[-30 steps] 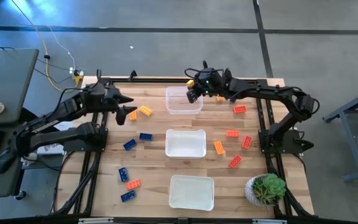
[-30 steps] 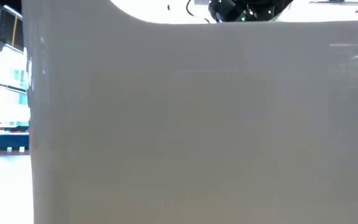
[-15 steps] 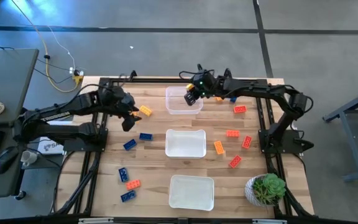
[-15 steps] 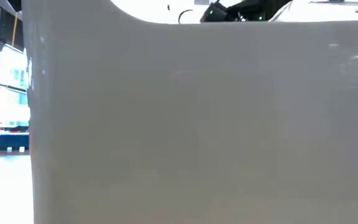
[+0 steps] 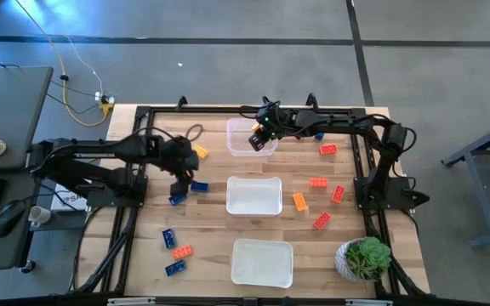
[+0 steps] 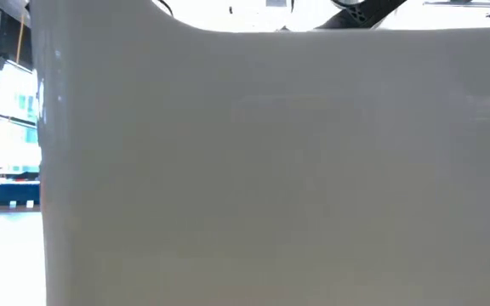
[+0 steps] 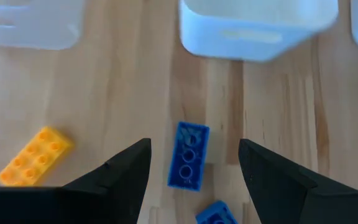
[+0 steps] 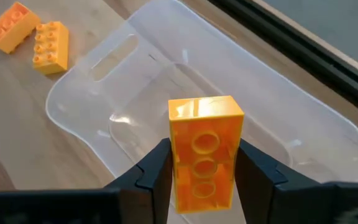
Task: Sort & place blocks by color
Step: Put the yellow game piece into the transparent bin, then put the blue game piece into the top white bin
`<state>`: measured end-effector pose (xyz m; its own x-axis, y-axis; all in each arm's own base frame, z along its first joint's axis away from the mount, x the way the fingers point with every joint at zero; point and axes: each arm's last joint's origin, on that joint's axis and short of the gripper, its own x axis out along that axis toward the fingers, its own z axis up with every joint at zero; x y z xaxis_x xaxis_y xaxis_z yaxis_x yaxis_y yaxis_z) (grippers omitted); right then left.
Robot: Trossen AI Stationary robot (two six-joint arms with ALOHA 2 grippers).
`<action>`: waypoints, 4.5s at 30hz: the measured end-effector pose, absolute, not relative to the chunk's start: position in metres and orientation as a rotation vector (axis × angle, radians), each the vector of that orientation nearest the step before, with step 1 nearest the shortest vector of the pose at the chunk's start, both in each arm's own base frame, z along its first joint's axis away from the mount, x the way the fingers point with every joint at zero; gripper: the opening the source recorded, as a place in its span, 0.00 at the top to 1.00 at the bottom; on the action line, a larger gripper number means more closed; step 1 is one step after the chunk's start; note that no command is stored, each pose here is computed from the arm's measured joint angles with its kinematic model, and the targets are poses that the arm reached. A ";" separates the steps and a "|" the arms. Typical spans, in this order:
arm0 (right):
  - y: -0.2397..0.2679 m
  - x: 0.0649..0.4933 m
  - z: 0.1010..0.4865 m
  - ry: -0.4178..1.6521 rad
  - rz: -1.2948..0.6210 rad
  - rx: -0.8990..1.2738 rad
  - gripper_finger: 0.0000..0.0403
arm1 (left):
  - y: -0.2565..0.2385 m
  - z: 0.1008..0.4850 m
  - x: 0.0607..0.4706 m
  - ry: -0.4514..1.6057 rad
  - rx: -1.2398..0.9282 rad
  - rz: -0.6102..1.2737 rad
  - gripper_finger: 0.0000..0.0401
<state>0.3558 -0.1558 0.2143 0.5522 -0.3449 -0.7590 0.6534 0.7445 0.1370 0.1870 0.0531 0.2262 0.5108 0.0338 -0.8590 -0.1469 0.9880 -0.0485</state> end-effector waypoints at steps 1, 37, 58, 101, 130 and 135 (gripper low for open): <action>-0.156 0.356 0.214 0.783 -0.608 0.421 0.69 | 0.052 0.223 0.190 1.049 -0.113 0.094 0.42; -0.160 0.366 0.252 0.763 -0.564 0.314 0.51 | 0.047 0.138 0.232 1.428 -0.070 0.160 0.45; -0.135 0.357 0.319 0.974 -0.585 0.368 0.51 | 0.046 0.147 0.232 1.377 -0.091 0.133 0.74; -0.026 0.306 0.313 1.294 -1.053 0.392 0.51 | 0.059 0.222 0.318 0.853 -0.098 -0.055 0.73; 0.064 0.275 0.245 1.645 -0.943 0.413 0.51 | 0.062 0.180 0.331 0.971 -0.126 -0.106 0.66; 0.058 0.276 0.245 1.671 -0.886 0.349 0.51 | 0.062 0.180 0.332 0.962 -0.141 -0.096 0.54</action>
